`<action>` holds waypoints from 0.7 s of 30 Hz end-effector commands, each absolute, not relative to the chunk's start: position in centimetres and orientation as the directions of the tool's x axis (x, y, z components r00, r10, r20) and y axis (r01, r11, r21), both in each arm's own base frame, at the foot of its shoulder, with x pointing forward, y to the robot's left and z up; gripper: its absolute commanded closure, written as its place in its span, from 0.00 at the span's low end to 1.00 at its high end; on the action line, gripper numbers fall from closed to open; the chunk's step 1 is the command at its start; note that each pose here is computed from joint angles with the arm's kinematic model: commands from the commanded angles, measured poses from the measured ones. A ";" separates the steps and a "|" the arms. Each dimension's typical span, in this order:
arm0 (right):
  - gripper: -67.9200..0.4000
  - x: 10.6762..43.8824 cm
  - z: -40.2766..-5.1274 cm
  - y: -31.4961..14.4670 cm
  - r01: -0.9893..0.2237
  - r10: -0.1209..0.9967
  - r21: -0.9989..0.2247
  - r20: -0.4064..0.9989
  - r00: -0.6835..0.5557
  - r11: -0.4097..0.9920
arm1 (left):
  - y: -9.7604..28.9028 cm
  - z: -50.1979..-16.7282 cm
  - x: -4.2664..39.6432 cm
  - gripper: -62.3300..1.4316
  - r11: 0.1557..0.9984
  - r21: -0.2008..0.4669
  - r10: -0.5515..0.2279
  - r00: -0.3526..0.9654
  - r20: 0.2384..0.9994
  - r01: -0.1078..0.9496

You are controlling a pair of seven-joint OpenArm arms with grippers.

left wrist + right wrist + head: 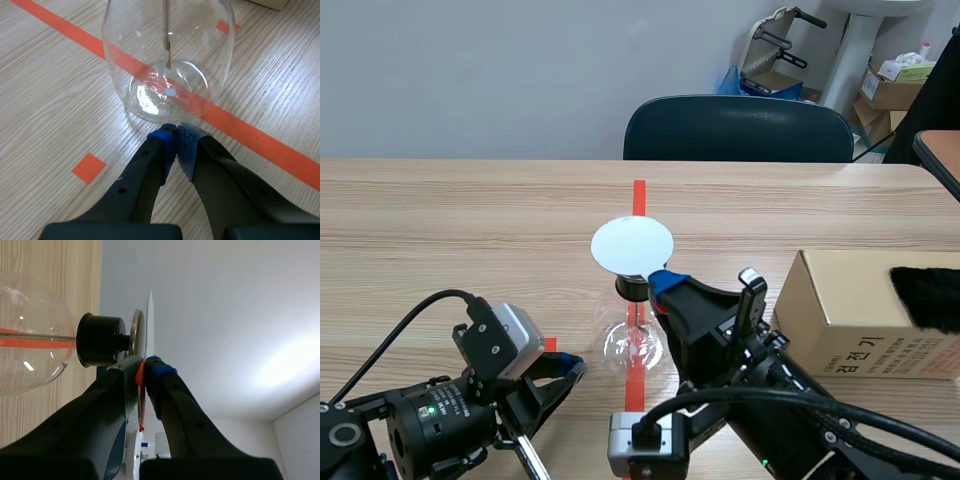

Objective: Do the electroscope experiment

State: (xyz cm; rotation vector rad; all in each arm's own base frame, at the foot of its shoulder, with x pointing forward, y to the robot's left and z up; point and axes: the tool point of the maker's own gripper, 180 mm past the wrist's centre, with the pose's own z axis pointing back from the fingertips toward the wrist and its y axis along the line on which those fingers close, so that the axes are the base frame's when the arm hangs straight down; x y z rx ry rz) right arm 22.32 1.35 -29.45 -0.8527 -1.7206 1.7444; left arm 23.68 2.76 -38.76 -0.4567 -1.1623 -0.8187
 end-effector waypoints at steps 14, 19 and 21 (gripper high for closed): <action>0.98 22.5 -28.5 1.3 0.095 0.740 -0.994 -0.096 -0.666 -0.044 | 2.0 -37.9 23.8 0.93 0.635 0.082 -0.298 0.145 0.944 0.768; 0.98 22.9 -28.4 0.8 0.096 0.762 -0.994 -0.096 -0.640 -0.045 | 2.0 -37.9 23.8 0.93 0.634 0.083 -0.298 0.145 0.943 0.769; 0.98 23.2 -28.4 0.4 0.096 0.782 -0.994 -0.095 -0.616 -0.045 | 2.0 -37.9 23.8 0.93 0.634 0.083 -0.298 0.145 0.943 0.769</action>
